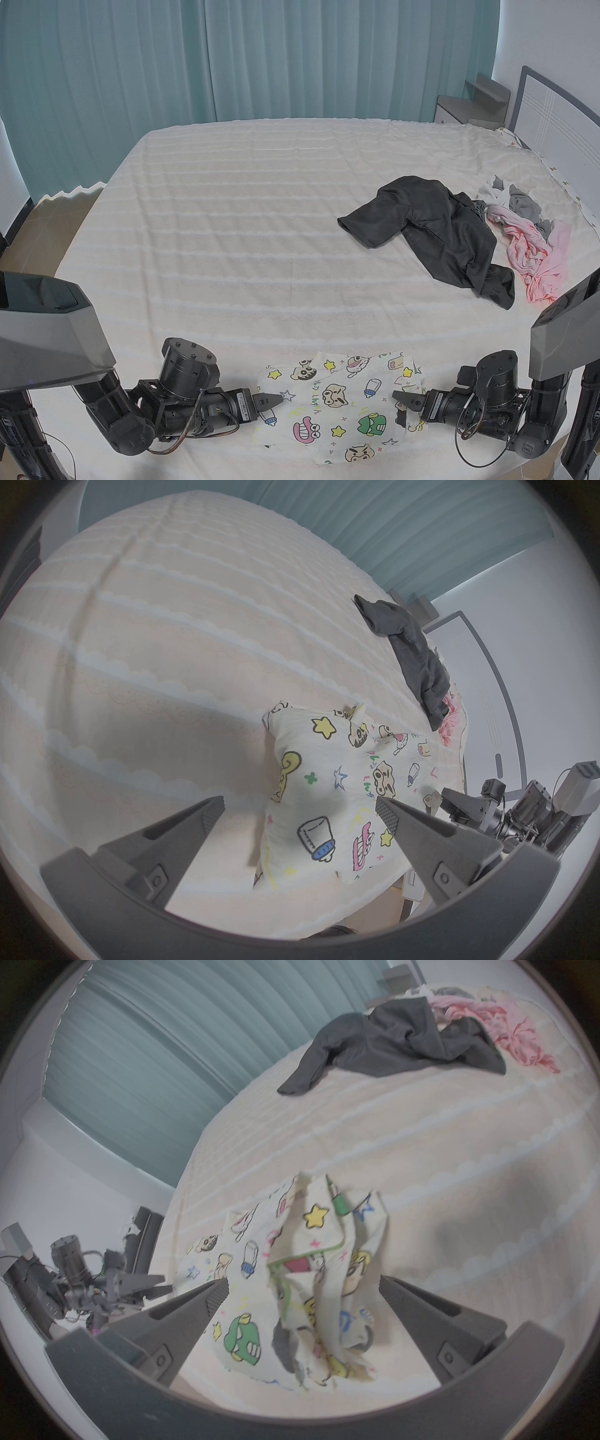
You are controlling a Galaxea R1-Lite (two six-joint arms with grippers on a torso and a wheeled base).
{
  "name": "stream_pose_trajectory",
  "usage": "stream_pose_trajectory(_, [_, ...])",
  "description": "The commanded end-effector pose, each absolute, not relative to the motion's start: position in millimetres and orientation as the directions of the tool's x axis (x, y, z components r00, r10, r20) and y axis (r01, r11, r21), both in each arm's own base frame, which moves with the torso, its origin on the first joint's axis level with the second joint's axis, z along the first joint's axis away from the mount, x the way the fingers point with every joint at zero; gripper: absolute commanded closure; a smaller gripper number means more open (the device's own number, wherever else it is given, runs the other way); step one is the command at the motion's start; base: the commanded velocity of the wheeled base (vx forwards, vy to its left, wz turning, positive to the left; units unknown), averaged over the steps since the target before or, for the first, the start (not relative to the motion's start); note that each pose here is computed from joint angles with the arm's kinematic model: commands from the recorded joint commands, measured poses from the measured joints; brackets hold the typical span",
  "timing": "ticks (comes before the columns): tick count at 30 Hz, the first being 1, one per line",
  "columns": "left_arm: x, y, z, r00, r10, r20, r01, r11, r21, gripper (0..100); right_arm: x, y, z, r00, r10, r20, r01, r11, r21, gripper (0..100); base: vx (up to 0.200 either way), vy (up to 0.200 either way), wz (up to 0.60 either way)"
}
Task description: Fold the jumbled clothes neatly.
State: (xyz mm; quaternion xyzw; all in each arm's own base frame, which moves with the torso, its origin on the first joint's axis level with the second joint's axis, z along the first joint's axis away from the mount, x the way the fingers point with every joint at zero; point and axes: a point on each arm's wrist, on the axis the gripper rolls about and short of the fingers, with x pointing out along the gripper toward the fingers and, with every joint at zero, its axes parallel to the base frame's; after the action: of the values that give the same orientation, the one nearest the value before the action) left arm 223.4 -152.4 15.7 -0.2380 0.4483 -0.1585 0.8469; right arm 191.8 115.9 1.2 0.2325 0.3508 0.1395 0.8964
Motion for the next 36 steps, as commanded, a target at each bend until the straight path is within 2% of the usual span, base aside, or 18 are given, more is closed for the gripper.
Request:
stream_pose_trajectory(1, [214, -145, 18, 0.565, -0.471, -0.677, 0.049, 0.838, -0.543, 0, 187, 111, 5, 0.746, 0.366, -0.557, -0.058, 0.868, 0.493, 0, -0.2, 0.0, 0.0])
stream_pose_trajectory(3, [211, -142, 18, 0.575, -0.474, -0.667, 0.048, 0.834, -0.55, 0, 187, 111, 13, 0.766, 0.374, -0.523, -0.075, 0.86, 0.505, 0, -0.2, 0.0, 0.0])
stream_pose_trajectory(9, [202, -129, 28, 0.625, -0.482, -0.613, 0.019, 0.795, -0.606, 0, 183, 113, 39, 0.805, 0.419, -0.419, -0.153, 0.83, 0.536, 0, 0.0, 0.0, 0.0])
stream_pose_trajectory(14, [199, -111, 36, 0.684, -0.469, -0.559, -0.026, 0.75, -0.661, 0, 184, 130, 42, 0.786, 0.481, -0.389, -0.222, 0.806, 0.549, 0, 0.0, 0.0, 0.0])
stream_pose_trajectory(18, [193, -96, 41, 0.732, -0.457, -0.505, -0.072, 0.686, -0.724, 0, 192, 160, 36, 0.747, 0.547, -0.378, -0.292, 0.781, 0.552, 0, 0.0, 0.0, 0.0])
stream_pose_trajectory(26, [189, -86, 41, 0.764, -0.439, -0.472, -0.076, 0.666, -0.742, 0, 221, 197, 8, 0.652, 0.593, -0.473, -0.308, 0.777, 0.549, 0, 0.0, 0.0, 0.0])
stream_pose_trajectory(36, [189, -84, 42, 0.771, -0.432, -0.468, -0.087, 0.657, -0.749, 0, 203, 181, -21, 0.581, 0.543, -0.607, -0.241, 0.826, 0.509, 0, 0.0, 0.0, 0.0])
